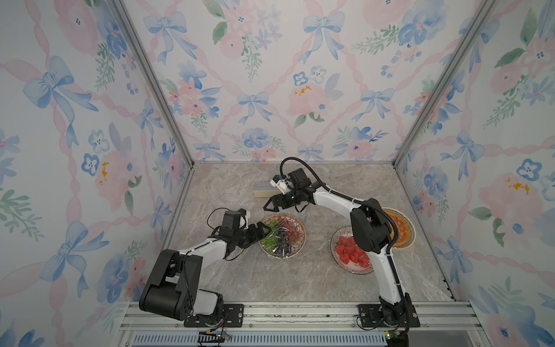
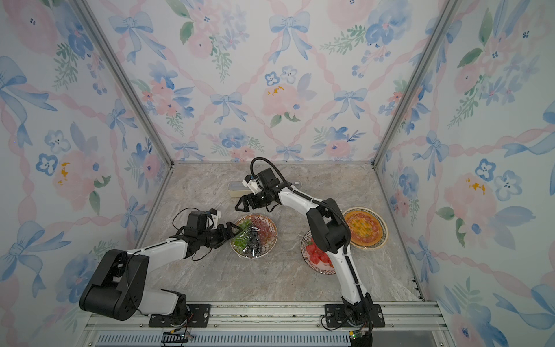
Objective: Wrap the plate with plastic wrap
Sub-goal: Cover the plate with plastic wrap.
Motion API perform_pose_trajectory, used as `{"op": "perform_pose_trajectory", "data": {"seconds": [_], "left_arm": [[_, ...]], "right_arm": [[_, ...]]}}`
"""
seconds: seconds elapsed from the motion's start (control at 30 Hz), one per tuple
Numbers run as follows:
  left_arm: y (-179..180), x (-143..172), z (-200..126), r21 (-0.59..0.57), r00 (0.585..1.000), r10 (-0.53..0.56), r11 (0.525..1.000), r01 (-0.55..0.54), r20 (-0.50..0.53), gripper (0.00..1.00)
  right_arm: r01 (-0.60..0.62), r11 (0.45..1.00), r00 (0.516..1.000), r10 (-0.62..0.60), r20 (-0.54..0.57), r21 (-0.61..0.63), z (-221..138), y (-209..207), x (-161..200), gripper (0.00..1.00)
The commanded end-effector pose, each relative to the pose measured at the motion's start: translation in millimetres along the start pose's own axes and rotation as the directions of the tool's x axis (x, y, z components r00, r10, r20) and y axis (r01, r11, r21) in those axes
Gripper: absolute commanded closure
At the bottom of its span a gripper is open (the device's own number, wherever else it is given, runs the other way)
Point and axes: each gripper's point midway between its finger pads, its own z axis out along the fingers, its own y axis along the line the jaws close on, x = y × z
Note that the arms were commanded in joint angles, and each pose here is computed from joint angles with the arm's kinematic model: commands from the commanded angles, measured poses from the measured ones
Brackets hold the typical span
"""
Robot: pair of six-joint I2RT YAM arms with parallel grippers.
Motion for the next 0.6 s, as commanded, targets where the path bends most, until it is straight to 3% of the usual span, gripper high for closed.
{"op": "perform_pose_trajectory", "data": {"seconds": [0.0, 0.4, 0.57], "left_arm": [[-10, 9, 6, 0.028, 0.999, 0.022, 0.999, -0.020, -0.048, 0.09], [-32, 15, 11, 0.110, 0.998, 0.018, 0.994, -0.012, -0.055, 0.08], [-24, 12, 9, 0.082, 1.000, 0.002, 0.997, 0.000, -0.023, 0.09]], "right_arm": [[0.012, 0.999, 0.998, -0.015, -0.056, -0.049, 10, 9, 11, 0.00], [-0.074, 0.990, 0.987, 0.055, -0.149, -0.121, 7, -4, 50, 0.02], [-0.133, 0.982, 0.978, 0.109, -0.180, -0.131, 2, -8, 61, 0.03]]}}
